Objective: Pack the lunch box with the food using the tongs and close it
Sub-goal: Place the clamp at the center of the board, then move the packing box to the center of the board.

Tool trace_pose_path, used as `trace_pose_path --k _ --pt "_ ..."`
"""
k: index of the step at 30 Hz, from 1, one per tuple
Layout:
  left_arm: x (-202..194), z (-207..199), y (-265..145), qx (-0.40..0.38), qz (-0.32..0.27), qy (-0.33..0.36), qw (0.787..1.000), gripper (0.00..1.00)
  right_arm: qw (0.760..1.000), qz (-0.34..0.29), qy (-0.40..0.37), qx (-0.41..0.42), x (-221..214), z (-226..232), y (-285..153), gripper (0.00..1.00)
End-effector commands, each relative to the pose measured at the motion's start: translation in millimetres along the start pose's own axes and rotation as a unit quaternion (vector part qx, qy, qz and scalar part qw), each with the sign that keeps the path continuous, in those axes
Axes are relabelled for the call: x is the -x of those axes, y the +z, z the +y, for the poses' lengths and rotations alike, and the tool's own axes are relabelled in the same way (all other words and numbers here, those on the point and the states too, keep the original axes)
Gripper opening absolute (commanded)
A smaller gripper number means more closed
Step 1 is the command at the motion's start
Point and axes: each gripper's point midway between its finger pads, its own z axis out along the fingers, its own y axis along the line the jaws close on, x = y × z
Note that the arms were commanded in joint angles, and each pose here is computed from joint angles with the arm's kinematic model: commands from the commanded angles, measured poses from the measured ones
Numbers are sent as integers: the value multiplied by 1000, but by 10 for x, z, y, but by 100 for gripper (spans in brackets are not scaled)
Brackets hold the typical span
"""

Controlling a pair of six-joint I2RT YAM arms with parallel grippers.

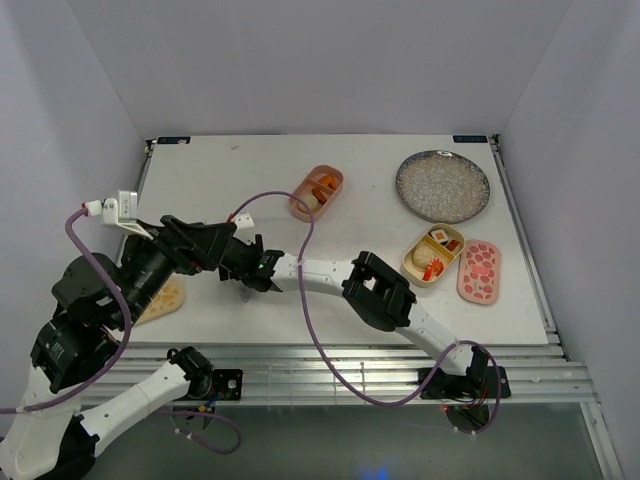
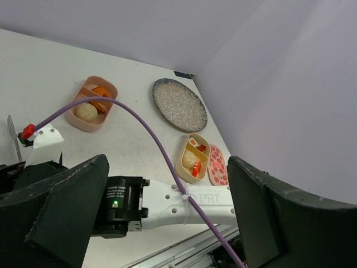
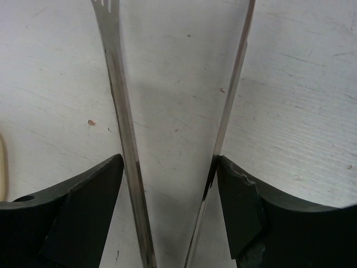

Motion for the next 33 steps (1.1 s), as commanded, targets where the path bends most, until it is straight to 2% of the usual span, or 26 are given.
trace_pose_path --k 1,7,9,10,12,13,15,17,18,21,26,29,33 --pt "-22 59 67 16 -3 2 1000 98 999 -38 3 19 341 87 -210 75" --pt "-101 63 206 22 8 6 1000 98 998 -53 -10 14 680 -146 -505 82" --pt "-139 49 265 21 14 8 1000 98 999 -47 -23 1 656 -317 -553 83" --pt "-148 42 292 21 15 7 1000 98 998 -60 -20 2 798 -343 -688 84" --pt "-197 42 369 25 23 8 999 98 998 -56 -33 -11 764 -515 -774 84" --pt "-202 31 394 23 24 8 999 98 997 -71 -29 -8 908 -535 -941 84" --pt "-254 42 464 28 31 10 999 98 997 -65 -44 -21 841 -713 -1053 84" --pt "-309 55 522 32 38 13 999 98 996 -77 -38 -13 978 -795 -1302 84" --pt "-353 71 577 36 44 14 998 98 997 -64 -45 -22 838 -941 -1335 84" --pt "-438 73 693 39 53 13 998 98 997 -76 -26 -20 905 -1180 -1665 84" --pt "-662 57 975 38 79 14 996 98 996 -71 15 -45 674 -1985 -2076 83" --pt "-923 98 1158 38 103 9 994 98 992 -102 37 -66 631 -2408 -2393 83" --pt "-1326 200 1402 40 136 4 990 98 984 -151 67 -71 724 -2700 -2785 83"
